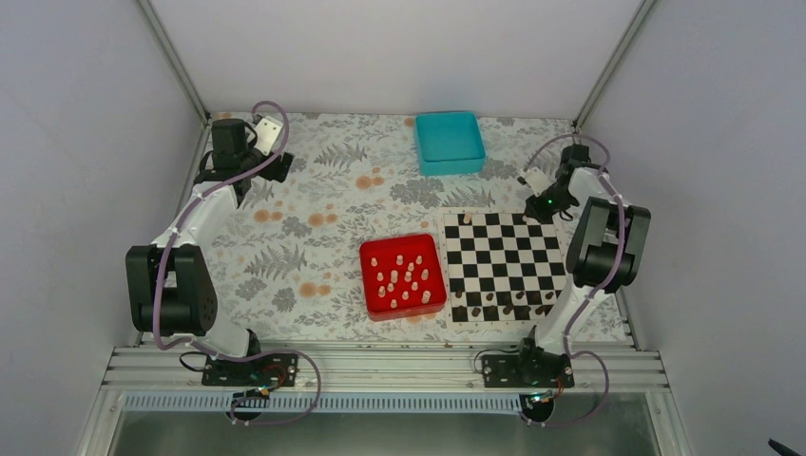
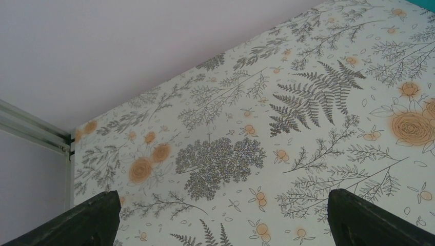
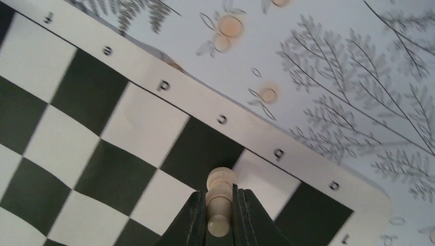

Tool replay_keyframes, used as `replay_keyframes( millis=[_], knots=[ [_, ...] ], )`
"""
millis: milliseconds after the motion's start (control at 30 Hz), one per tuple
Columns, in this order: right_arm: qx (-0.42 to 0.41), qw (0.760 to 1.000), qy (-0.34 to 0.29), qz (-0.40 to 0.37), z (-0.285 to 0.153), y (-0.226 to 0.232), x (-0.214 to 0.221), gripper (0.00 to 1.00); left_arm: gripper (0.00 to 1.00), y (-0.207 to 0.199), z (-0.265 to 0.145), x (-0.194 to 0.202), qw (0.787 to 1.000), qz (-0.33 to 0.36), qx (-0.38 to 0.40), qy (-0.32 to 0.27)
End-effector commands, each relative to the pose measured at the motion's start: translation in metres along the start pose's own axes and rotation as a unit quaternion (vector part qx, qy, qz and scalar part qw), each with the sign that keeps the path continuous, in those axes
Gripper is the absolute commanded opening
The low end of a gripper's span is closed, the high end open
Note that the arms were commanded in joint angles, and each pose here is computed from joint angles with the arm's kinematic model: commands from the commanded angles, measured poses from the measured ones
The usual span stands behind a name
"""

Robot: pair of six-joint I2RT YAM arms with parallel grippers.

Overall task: Set up the chess pieces on the board
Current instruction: Place the chess piece on the chessboard.

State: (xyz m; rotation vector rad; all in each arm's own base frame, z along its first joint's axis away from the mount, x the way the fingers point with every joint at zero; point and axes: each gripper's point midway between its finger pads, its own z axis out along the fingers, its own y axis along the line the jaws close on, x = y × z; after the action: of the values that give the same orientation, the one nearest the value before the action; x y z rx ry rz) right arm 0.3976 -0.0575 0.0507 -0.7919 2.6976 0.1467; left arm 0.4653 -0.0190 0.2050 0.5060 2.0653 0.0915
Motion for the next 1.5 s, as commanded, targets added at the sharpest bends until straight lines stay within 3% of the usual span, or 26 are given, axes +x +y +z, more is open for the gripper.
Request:
replay_keyframes(
  millis=[0, 1067, 1133, 1300, 1467],
  knots=[
    [-0.019, 0.999, -0.012, -0.024, 0.005, 0.016, -0.021, 0.06, 1.00, -0.002, -0.002, -0.004, 1.000, 0.009, 0.002, -0.010],
    [-0.005, 0.999, 0.029, -0.033, 0.012, 0.014, -0.010, 0.10, 1.00, -0.002, -0.001, -0.004, 1.000, 0.010, 0.004, -0.007],
    [-0.005, 0.999, 0.030, -0.033, 0.013, 0.014, -0.009, 0.14, 1.00, -0.002, -0.001, -0.004, 1.000, 0.011, 0.004, -0.007],
    [0.003, 0.999, -0.002, -0.037, -0.001, 0.013, -0.025, 0.37, 1.00, -0.002, -0.001, -0.003, 1.000, 0.012, 0.003, -0.006],
    [0.011, 0.998, -0.029, -0.050, -0.026, 0.015, -0.047, 0.45, 1.00, -0.001, 0.000, -0.003, 1.000, 0.012, 0.001, -0.007]
  ],
)
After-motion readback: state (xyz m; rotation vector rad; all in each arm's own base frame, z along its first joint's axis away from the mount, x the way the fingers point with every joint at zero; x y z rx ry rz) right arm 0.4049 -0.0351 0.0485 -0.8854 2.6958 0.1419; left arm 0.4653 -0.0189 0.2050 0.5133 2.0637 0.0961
